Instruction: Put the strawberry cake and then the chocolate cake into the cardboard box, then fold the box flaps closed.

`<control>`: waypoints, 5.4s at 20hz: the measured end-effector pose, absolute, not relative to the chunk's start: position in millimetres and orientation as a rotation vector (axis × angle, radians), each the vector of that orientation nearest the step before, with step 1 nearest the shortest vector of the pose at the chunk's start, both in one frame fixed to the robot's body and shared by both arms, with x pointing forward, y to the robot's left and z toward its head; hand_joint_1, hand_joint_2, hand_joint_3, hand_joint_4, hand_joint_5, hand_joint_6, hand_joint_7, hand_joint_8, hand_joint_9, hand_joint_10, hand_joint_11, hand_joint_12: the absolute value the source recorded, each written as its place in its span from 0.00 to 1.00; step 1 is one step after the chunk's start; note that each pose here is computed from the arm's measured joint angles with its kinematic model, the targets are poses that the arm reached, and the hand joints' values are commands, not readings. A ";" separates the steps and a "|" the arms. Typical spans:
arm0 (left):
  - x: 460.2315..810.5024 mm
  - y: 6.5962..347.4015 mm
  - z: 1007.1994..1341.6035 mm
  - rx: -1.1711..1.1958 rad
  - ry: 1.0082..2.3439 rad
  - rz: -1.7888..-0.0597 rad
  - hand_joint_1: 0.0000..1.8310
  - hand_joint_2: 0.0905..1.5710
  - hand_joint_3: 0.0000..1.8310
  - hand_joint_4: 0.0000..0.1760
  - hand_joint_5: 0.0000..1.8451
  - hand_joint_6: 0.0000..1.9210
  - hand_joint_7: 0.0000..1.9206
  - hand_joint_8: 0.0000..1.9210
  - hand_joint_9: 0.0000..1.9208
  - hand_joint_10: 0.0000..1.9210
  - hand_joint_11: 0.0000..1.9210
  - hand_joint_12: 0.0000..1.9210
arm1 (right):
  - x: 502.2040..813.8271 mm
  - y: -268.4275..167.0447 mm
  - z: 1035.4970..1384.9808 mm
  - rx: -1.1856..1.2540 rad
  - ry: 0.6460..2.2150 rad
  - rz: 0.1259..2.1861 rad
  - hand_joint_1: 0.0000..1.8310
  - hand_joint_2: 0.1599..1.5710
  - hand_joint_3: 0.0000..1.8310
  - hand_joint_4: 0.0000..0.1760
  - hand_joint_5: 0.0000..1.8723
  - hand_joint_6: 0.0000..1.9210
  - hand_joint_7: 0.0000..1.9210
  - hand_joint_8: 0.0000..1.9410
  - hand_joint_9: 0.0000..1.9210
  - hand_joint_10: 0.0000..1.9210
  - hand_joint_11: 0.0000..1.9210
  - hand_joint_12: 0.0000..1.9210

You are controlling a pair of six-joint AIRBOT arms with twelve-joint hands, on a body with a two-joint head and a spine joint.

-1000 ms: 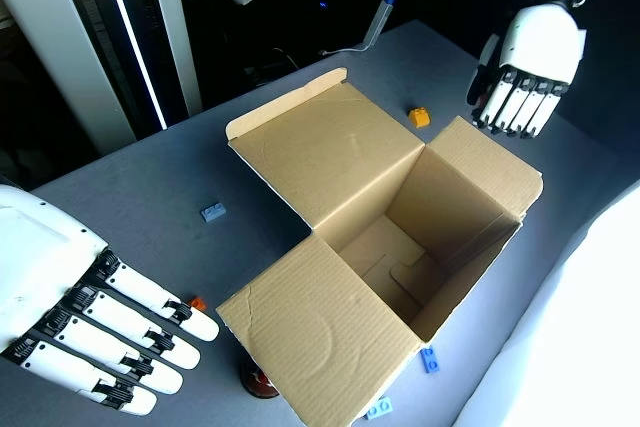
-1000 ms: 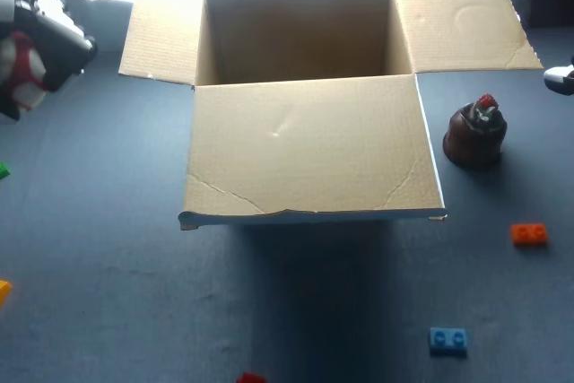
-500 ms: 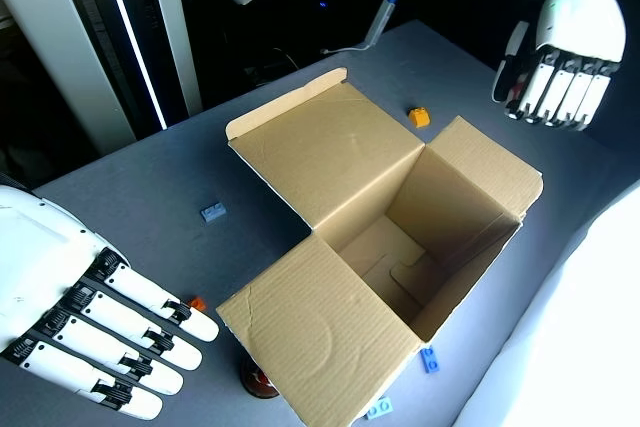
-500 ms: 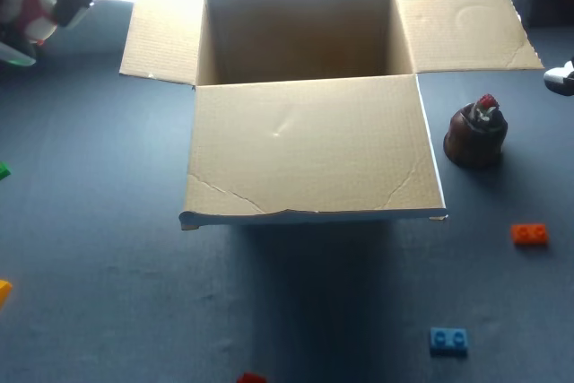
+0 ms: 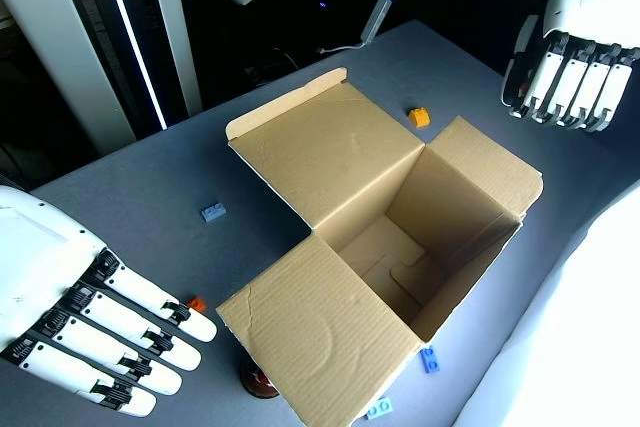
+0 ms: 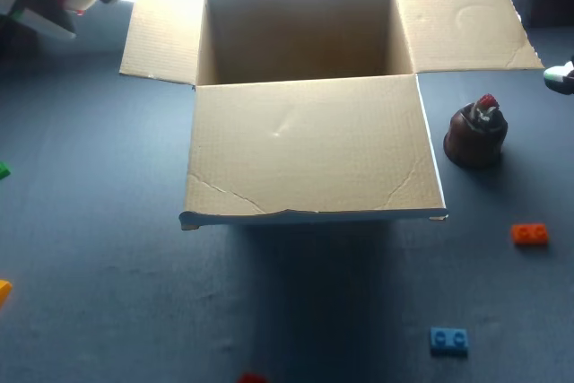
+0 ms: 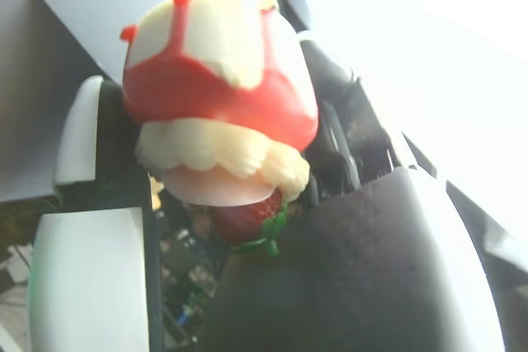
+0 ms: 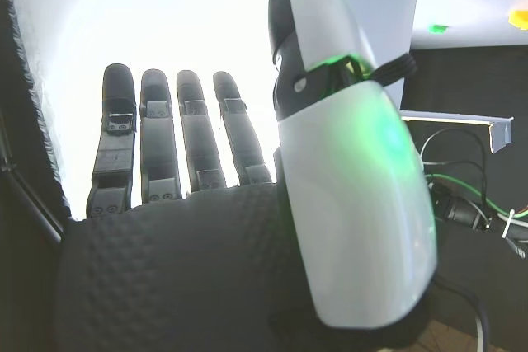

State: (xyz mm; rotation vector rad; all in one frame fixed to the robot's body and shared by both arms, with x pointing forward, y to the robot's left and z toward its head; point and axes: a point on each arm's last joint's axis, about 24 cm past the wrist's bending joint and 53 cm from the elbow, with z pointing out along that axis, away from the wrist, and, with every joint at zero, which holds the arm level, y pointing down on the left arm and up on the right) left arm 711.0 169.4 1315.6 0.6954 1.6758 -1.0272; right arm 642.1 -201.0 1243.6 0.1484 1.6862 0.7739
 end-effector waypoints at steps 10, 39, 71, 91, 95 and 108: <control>682.5 96.0 1314.1 0.886 1.665 -1.096 0.70 0.83 0.00 0.00 0.31 0.76 0.29 0.88 0.31 0.92 0.19 1.00 | 658.9 -221.4 1242.1 0.275 1.673 0.787 0.57 0.64 0.00 0.00 0.03 0.00 0.07 0.00 0.08 0.00 0.00 0.31; 695.8 10.3 1279.0 1.033 1.679 -1.000 0.43 0.68 0.00 0.04 0.16 0.29 0.21 0.32 0.22 0.45 0.13 0.74 | 685.6 -249.1 1211.5 0.378 1.704 0.706 0.56 0.65 0.00 0.00 0.09 0.01 0.08 0.00 0.09 0.00 0.00 0.33; 756.5 170.8 1294.0 0.743 1.724 -0.753 0.28 0.57 0.00 0.27 0.15 0.00 0.20 0.00 0.26 0.00 0.03 0.65 | 742.7 -212.6 1186.3 0.819 1.702 1.107 0.61 0.62 0.00 0.02 0.02 0.00 0.06 0.00 0.06 0.00 0.00 0.15; 699.8 236.3 1194.4 0.663 1.983 -0.788 0.30 0.58 0.00 0.31 0.16 0.00 0.20 0.00 0.26 0.00 0.03 0.63 | 773.9 -142.1 1179.9 0.660 1.679 1.119 0.61 0.61 0.00 0.01 0.02 0.00 0.06 0.00 0.07 0.00 0.00 0.25; 687.6 238.3 1180.4 0.644 2.022 -0.812 0.30 0.58 0.00 0.27 0.15 0.00 0.20 0.00 0.26 0.00 0.00 0.67 | 774.8 -146.2 1176.5 0.647 1.680 1.099 0.62 0.61 0.00 0.00 0.01 0.00 0.05 0.00 0.07 0.00 0.00 0.20; 675.2 235.0 1172.4 0.714 1.998 -0.832 0.32 0.58 0.00 0.26 0.15 0.00 0.19 0.00 0.26 0.00 0.02 0.66 | 775.3 -147.6 1175.5 0.643 1.680 1.092 0.60 0.63 0.00 0.00 0.02 0.00 0.06 0.00 0.06 0.00 0.00 0.16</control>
